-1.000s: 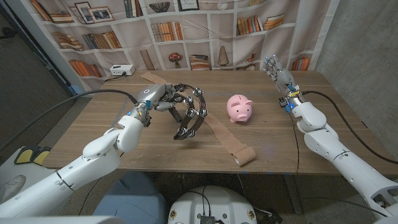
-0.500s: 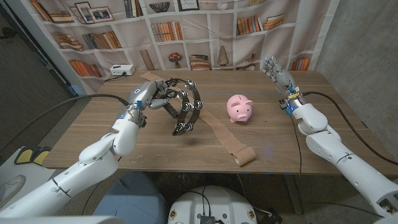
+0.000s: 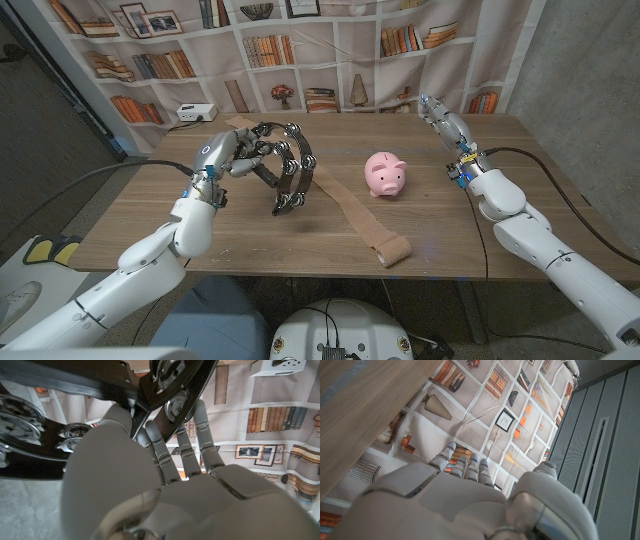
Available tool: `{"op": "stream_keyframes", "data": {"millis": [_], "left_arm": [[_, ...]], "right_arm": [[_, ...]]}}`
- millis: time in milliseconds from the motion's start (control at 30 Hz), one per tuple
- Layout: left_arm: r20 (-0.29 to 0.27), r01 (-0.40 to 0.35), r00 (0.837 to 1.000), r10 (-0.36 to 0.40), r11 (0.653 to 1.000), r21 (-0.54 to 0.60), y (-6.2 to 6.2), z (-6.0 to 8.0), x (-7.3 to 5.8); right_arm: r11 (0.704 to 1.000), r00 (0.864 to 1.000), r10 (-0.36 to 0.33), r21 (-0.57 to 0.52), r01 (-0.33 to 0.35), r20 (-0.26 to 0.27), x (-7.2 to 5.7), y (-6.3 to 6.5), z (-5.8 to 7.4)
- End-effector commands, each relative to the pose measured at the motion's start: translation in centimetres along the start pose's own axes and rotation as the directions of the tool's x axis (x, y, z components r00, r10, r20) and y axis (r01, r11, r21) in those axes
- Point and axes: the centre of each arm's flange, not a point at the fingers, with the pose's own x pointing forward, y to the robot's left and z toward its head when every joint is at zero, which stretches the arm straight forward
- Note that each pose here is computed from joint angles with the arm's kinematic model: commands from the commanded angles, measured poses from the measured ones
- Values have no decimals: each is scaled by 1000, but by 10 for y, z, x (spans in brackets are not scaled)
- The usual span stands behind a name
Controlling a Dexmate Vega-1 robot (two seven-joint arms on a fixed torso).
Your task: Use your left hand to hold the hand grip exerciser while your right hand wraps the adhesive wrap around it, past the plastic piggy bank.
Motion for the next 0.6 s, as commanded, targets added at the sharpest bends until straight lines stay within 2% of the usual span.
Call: {"op": "stream_keyframes", "data": {"millis": [33,300,600], "left_arm": [[-35,-44,998,43,999,-23,5,-15,-3],[-40,-85,996,84,996,-30,12,-19,-3],[-42,-98,994,96,994,-49,12,-21,-5]], "right_arm": [[996,999,47,-74,-44,28,-8,20,15],[988,995,89,-132,-83,45,-12,21,30],[978,989,141,-163,-132,45,-16,26,39]]}}
